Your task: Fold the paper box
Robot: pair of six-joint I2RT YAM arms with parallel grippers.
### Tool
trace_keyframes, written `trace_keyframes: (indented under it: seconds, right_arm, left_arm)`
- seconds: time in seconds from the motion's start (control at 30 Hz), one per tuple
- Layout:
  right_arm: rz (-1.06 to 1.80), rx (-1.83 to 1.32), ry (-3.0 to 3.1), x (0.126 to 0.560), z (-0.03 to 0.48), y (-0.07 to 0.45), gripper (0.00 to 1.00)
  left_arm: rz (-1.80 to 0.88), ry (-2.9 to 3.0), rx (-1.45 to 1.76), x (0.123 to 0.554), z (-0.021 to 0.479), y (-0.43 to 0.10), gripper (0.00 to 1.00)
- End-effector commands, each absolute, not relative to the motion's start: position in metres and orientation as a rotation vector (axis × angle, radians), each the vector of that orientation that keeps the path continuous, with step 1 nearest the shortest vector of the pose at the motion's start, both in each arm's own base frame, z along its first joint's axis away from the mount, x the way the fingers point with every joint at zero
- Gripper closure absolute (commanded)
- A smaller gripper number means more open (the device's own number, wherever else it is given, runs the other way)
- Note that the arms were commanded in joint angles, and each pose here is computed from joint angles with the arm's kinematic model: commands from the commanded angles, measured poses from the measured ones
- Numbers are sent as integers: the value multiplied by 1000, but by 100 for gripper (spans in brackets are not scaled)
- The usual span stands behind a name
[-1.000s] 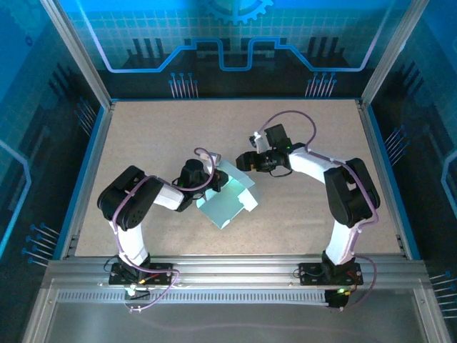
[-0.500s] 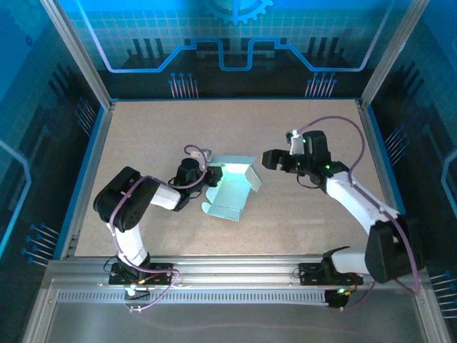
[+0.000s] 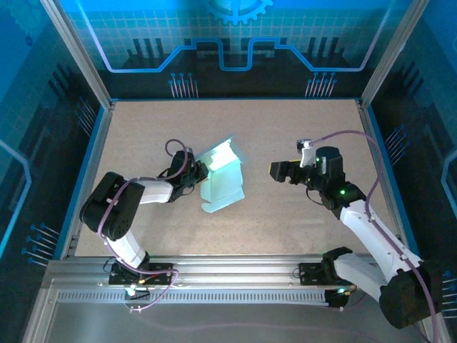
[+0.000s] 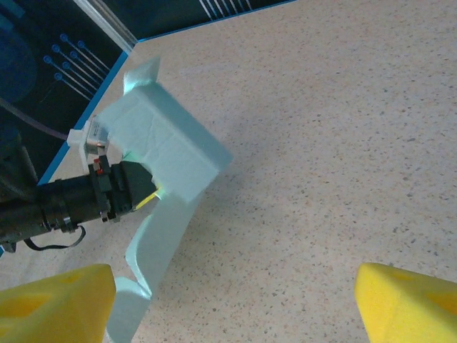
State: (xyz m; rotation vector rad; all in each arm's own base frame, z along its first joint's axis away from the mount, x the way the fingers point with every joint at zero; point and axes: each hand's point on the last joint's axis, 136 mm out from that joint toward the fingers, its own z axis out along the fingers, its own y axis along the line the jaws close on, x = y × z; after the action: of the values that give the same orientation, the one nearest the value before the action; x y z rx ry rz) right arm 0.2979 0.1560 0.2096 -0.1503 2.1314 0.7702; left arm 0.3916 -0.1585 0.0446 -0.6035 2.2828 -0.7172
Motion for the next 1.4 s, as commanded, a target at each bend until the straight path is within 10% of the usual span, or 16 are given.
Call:
trace_keyframes:
  seconds: [0.0,0.93,1.37]
  right_arm:
    - [735,-134,2121,295,210,164,12]
    - [782,-50,2131,314,190,294,18]
    - [878,-83,2063,329,220,243,18]
  left_arm:
    - [-712,2268,-852,386,43,-145,100]
    - [-834,2098,-1083,391,69,-144,100]
    - [-881,2122,-888,394,80,-155,100]
